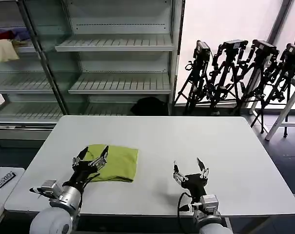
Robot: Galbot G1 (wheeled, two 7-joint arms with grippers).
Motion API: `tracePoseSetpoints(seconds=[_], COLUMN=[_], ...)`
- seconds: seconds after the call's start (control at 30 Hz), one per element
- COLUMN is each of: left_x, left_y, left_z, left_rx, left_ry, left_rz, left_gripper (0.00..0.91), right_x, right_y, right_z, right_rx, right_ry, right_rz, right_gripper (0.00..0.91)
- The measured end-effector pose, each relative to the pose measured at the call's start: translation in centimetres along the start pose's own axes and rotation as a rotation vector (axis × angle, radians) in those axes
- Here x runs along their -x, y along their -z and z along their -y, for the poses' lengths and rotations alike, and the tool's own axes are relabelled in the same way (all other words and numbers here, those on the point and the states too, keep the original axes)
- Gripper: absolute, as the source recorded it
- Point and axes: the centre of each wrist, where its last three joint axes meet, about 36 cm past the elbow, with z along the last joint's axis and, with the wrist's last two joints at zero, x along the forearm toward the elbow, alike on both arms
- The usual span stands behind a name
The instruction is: Fold and organize the clothes.
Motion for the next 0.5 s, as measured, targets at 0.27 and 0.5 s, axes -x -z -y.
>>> tracePoseSetpoints(seconds=[0.27, 0.5], left_x=[-0.2, 0.1], left_y=[0.3, 0.1], left_z=[-1.4, -2.2], left_rx=[-0.038, -0.067], left_ry=[0.027, 0.042], left_rz=[0.005, -0.002], left_gripper=[0.907, 0.907], right_x=[0.0, 0.6], right_y=[0.7, 0.9], right_z=[0.1, 0.5], right_rx=[-0.025, -0.038], right_ry=[-0.008, -0.008], right_rz=[0.012, 0.001], right_gripper=[0.907, 0.907])
